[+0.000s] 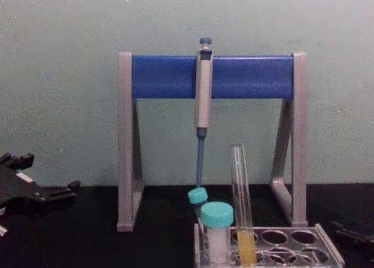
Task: Pick up the test tube from the test tube rack, shake it, then place it back into the test tube rack.
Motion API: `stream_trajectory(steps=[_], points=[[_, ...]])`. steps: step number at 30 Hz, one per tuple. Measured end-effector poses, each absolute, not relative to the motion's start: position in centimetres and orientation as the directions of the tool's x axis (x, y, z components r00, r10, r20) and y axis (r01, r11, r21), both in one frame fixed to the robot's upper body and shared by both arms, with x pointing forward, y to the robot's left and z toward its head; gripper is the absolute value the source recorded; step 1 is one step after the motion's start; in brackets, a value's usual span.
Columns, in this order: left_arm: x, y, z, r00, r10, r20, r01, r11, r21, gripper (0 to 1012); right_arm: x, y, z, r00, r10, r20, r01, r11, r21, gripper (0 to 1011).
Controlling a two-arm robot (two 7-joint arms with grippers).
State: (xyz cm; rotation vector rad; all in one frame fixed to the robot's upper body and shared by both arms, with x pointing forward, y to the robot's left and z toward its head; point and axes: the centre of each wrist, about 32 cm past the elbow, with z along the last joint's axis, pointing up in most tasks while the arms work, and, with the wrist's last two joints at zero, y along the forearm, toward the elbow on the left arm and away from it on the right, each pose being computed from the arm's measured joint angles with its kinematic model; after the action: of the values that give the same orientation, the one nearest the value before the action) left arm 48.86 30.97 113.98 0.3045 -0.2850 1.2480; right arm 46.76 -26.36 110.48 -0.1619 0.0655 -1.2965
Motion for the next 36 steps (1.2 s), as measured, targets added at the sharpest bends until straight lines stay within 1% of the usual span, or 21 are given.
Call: stream_trajectory(steps=[36], points=[[48.86,30.97,113.98,0.292,0.880,0.374,-0.955,0.287,0.070,1001,46.76,-26.36,110.48,0.271,-0.962,0.042,0.952,0.261,-0.156,1000]])
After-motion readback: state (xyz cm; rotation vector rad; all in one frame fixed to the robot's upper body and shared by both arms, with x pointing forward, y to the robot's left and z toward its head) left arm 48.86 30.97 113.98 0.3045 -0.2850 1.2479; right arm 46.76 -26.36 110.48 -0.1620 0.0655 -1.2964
